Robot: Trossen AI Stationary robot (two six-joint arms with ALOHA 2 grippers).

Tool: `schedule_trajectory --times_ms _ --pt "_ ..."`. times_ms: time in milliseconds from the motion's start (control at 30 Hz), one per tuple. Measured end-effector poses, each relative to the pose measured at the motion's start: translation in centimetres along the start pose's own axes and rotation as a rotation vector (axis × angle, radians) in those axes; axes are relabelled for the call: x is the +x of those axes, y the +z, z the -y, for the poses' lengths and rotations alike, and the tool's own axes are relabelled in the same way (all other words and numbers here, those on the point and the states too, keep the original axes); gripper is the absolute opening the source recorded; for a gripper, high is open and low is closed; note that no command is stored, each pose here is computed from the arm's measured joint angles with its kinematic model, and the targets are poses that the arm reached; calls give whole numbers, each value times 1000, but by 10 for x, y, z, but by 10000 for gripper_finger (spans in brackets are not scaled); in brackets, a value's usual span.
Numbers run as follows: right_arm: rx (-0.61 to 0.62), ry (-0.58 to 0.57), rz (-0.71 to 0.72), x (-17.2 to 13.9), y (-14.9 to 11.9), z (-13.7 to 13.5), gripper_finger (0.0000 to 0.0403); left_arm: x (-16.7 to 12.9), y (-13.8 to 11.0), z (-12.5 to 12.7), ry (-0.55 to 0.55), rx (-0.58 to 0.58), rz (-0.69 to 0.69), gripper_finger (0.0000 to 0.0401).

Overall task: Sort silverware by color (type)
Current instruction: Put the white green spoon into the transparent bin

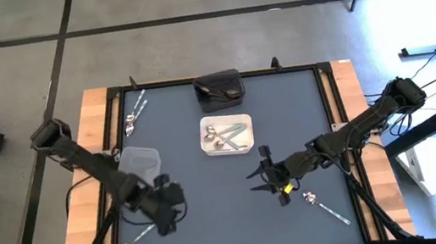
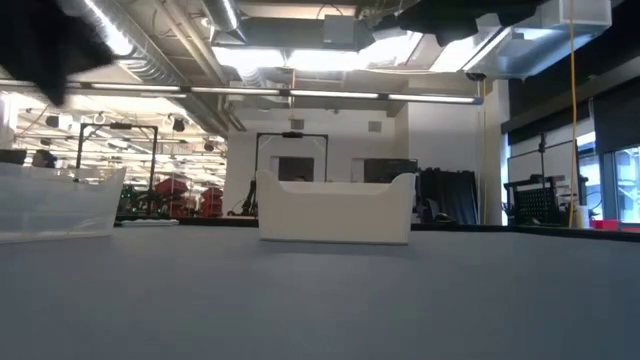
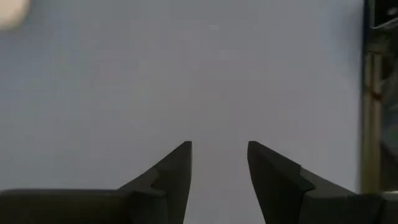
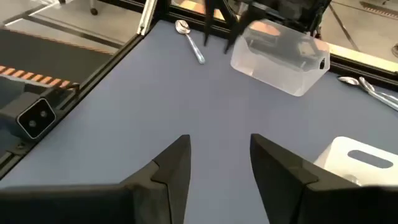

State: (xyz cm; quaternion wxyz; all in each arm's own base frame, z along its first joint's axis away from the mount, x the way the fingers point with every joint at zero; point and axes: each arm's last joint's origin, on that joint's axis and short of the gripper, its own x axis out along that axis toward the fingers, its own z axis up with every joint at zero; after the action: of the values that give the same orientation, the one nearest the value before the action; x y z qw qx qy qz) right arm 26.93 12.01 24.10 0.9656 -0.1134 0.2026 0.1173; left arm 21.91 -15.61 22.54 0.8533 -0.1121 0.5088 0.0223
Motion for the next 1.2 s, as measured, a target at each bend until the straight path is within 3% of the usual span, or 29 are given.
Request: schedule_trajectory --times_ms 300,533,700,933,1200 --pt "-28 1 -4 0 0 1 156 -9 -59 37 16 -292 -123 150" --pt "-106 -28 6 0 1 2 156 2 -101 54 121 -451 -244 150" --pt "-135 -84 -3 0 1 3 156 18 -118 60 194 -457 -312 150" --pt "-153 -99 -6 0 1 4 156 39 -128 58 289 -370 -331 150" --pt "-152 -98 -7 0 1 4 156 43 -127 58 304 -368 -350 135"
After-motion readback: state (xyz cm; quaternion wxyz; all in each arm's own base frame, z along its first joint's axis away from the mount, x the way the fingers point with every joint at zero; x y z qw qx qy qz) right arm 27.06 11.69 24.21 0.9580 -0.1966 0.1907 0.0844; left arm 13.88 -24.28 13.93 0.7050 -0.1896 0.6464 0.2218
